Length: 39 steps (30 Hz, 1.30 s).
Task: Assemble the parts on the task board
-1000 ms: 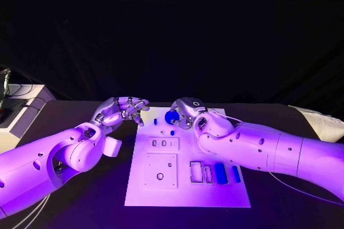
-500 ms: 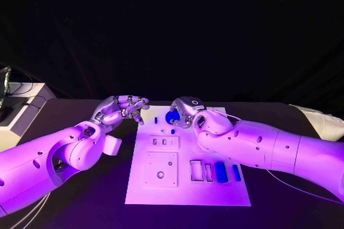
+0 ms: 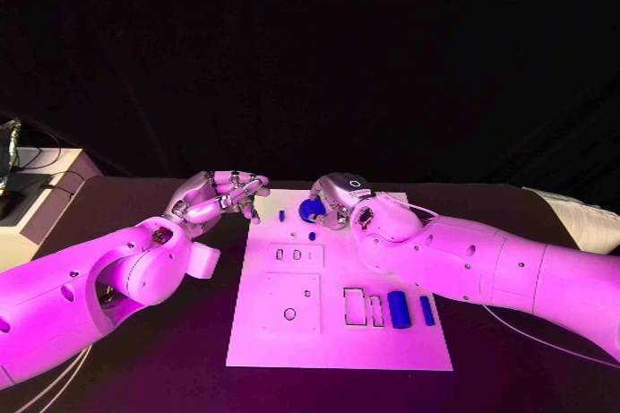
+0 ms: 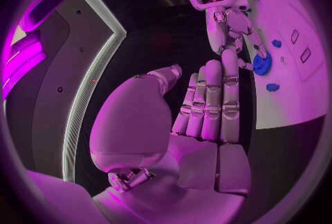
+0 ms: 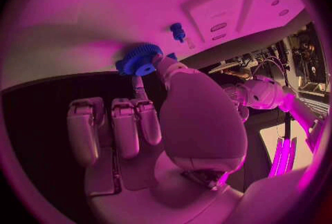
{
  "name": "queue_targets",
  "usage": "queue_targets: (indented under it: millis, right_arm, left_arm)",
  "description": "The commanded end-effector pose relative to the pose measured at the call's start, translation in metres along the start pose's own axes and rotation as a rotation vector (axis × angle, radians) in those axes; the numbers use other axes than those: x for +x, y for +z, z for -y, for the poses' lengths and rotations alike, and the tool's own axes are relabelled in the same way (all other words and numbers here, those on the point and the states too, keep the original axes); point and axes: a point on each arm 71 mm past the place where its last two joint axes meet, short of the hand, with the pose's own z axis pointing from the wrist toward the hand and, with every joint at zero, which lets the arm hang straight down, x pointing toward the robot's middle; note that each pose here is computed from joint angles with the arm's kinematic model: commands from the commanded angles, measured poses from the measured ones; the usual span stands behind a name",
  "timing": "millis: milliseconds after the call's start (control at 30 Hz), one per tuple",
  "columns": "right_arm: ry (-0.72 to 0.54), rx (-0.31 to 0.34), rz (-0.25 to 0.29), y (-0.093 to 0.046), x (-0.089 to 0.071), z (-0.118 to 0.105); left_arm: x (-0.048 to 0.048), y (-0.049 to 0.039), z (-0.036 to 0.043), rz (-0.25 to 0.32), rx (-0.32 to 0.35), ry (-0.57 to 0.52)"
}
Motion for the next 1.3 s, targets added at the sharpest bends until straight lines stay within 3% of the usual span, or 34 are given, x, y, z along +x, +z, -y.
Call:
queue_targets:
  millis: [33, 633, 967, 1167, 1300]
  right_arm:
    - [0.009, 0.005, -0.033, -0.005, 0.009, 0.003]
    - [0.044, 0.015, -0.086, -0.009, 0.011, 0.013]
    - [0.038, 0.024, -0.143, -0.013, 0.015, 0.02]
    - [0.032, 0.027, -0.141, -0.018, 0.013, 0.024]
    - [0.038, 0.034, -0.094, -0.023, 0.008, 0.028]
  left_arm:
    - [0.0016, 0.0003, 0.0009, -0.017, 0.007, -0.004]
    - [-0.0002, 0.0001, 0.0001, -0.011, 0.0, -0.001]
    - [-0.0012, 0.0001, -0.0003, -0.007, -0.003, 0.001]
    - [-0.0021, 0.0, -0.0005, -0.003, -0.004, 0.002]
    - [-0.0029, -0.0001, -0.0007, 0.0, -0.004, 0.003]
